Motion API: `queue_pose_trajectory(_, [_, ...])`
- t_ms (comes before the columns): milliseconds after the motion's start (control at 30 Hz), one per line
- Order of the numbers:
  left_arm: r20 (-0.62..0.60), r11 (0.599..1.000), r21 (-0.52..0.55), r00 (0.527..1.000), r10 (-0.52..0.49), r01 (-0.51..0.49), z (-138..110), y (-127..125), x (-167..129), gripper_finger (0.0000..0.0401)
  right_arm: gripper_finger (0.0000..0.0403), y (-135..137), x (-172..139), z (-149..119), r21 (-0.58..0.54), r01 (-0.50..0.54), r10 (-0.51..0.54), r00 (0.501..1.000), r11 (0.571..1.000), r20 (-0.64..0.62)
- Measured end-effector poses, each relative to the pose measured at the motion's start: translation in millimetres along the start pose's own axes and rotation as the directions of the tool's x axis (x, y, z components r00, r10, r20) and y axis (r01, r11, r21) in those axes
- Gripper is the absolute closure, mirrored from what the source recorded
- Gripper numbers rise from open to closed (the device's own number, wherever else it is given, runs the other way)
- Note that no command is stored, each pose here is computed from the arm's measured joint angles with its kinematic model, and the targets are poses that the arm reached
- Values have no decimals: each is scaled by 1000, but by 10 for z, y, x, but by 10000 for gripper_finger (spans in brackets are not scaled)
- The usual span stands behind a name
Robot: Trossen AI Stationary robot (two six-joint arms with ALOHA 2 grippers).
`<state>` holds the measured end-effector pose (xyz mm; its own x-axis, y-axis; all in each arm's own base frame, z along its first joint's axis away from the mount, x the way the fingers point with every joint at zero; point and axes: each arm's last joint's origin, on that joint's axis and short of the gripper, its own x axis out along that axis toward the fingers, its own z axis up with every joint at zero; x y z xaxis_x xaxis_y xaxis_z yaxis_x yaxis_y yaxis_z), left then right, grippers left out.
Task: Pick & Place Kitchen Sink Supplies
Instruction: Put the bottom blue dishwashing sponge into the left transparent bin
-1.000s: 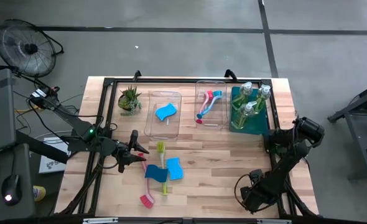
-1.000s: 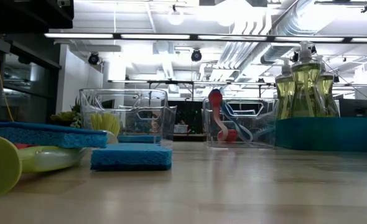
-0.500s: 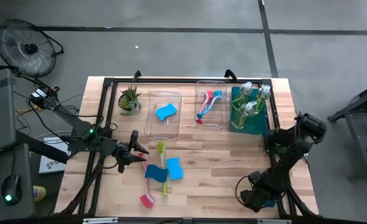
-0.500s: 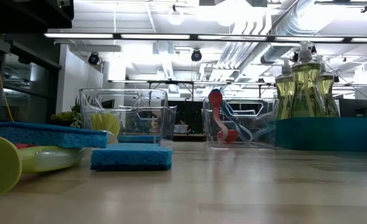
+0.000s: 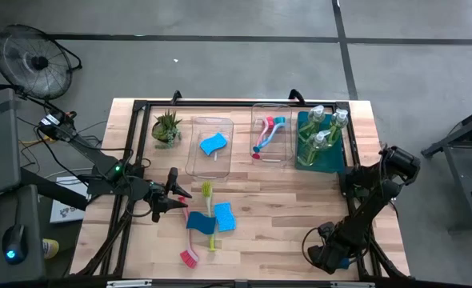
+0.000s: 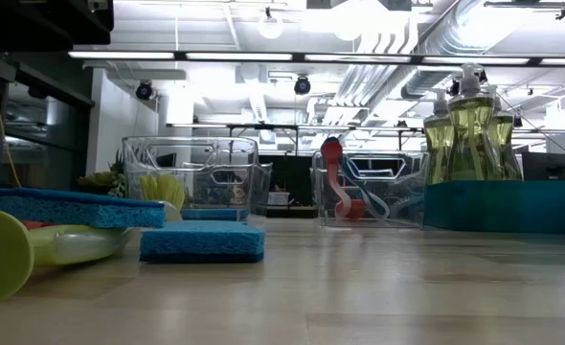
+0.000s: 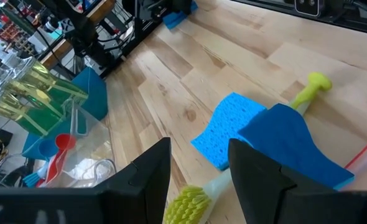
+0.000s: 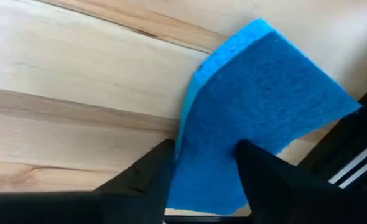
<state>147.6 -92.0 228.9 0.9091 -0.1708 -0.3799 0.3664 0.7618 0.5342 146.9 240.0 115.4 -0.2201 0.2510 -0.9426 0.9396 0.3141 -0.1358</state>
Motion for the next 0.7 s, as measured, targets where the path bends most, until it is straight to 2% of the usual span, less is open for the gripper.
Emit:
queue_pose_trajectory(433, [0,1000,0,1000,-1,1,-1,0,0,245,385,-24,14,20,-49,32,-32,999,998,-5])
queue_pose_trajectory(700, [0,1000,-3,1000,-1,1,0,-1,0,245,395,-26,-2,20,-89,42,-41,999,995,21])
